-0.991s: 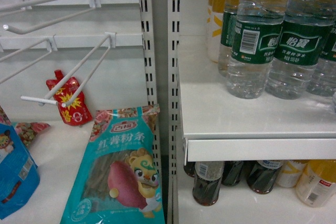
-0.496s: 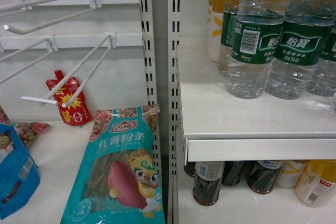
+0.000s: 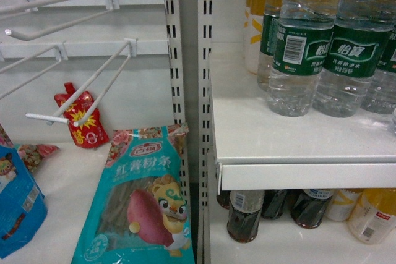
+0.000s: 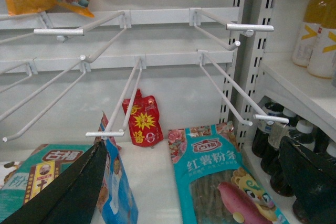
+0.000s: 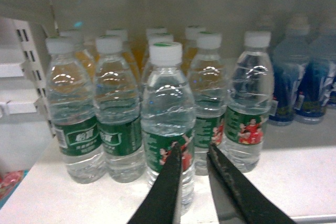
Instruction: Move water from second to third shelf
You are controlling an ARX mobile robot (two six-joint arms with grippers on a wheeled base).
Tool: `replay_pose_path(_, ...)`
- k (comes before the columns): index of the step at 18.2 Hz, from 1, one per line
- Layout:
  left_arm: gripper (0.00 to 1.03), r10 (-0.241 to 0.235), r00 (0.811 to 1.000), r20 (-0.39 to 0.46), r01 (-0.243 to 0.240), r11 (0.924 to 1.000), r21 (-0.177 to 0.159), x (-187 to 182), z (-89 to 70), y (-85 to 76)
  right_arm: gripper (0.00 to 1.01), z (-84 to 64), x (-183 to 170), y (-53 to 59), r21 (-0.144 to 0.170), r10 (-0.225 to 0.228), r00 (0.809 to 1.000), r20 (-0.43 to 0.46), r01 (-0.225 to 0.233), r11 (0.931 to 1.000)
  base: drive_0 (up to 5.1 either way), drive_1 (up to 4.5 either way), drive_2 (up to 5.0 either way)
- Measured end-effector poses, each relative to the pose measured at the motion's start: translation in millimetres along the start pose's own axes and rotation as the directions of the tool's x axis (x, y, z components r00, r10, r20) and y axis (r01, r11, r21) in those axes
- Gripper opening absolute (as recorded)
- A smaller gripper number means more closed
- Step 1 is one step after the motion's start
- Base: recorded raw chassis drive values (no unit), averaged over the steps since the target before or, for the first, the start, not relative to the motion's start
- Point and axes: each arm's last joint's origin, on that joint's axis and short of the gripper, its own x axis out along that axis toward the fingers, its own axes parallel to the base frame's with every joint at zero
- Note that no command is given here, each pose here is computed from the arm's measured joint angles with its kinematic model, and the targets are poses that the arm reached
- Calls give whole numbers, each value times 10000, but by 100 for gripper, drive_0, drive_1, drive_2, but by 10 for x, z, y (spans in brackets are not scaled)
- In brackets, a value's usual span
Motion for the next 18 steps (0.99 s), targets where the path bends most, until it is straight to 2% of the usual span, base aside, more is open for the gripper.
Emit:
replay_pose_path(1,98,-15,10000,4,15,10000,0,0,0,0,2,-327,-56,11,-40,180,9987,-478,-182,9998,0,0,0)
replay_pose_path(3,98,-15,10000,4,15,10000,0,0,0,0,2,-373,-114,9,-40,182,9996,-207,-183,9998,0,0,0)
replay_pose_path(7,98,-15,10000,4,15,10000,0,0,0,0,2,-553,-195,7,-40,181,9993,-337,-182,9998,0,0,0)
replay_pose_path(18,98,-15,10000,4,15,10000,0,0,0,0,2,-691,-300,4,-40,181,9995,-249,-182,9998,0,0,0)
